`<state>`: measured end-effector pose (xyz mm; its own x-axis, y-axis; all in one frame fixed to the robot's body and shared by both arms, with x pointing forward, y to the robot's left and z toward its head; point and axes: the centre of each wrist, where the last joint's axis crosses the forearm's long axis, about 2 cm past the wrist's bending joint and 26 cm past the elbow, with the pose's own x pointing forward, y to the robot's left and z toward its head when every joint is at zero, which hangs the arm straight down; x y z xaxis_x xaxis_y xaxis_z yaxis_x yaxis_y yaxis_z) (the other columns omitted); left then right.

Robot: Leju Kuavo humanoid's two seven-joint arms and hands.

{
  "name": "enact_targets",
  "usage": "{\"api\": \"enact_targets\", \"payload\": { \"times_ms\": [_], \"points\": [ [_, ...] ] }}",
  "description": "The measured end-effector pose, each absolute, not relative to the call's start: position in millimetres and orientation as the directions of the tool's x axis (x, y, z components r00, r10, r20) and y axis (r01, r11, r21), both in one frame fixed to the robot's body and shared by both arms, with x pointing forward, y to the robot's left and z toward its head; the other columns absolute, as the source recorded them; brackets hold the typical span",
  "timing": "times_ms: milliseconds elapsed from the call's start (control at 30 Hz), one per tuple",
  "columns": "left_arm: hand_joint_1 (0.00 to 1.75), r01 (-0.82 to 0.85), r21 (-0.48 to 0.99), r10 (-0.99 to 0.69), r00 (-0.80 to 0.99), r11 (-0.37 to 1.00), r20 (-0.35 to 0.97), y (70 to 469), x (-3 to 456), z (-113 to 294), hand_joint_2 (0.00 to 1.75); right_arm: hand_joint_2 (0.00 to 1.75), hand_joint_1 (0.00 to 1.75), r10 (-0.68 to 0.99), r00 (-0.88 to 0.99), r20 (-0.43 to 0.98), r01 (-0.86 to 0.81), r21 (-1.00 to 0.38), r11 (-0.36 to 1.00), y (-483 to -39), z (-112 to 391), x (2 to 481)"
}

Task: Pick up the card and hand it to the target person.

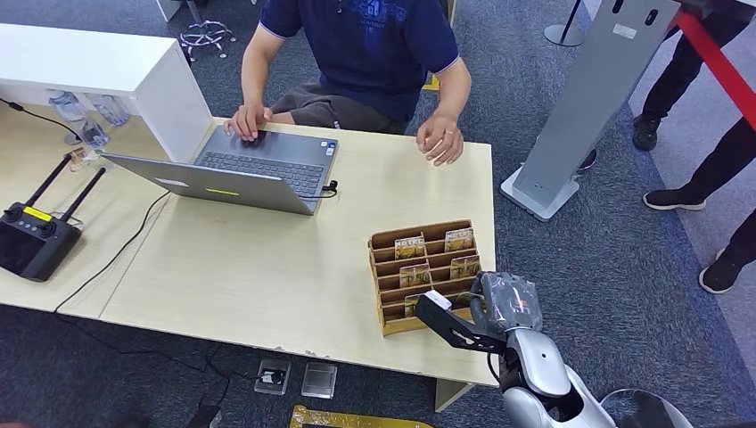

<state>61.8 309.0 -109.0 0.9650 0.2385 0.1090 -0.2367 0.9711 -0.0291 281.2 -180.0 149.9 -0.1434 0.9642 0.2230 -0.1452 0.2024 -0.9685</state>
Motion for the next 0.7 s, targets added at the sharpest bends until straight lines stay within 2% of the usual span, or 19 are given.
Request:
{"api": "enact_targets", "payload": {
  "times_ms": [400, 700],
  "points": [
    [0.0, -0.237, -0.029, 0.239, 0.965, 0.971, 0.11, 309.0, 61.6, -109.0, 0.0, 1.75, 1.68, 0.952, -0.182, 0.248, -0.052, -0.969, 0.242, -180.8, 171.1, 280.7],
    [0.0, -0.209, -0.028, 0.211, 0.97, 0.978, 0.121, 308.7, 64.5, -108.6, 0.0, 1.75, 1.68, 0.921, -0.252, 0.297, 0.136, -0.932, 0.337, -192.7, 244.6, 299.5]
  ]
}}
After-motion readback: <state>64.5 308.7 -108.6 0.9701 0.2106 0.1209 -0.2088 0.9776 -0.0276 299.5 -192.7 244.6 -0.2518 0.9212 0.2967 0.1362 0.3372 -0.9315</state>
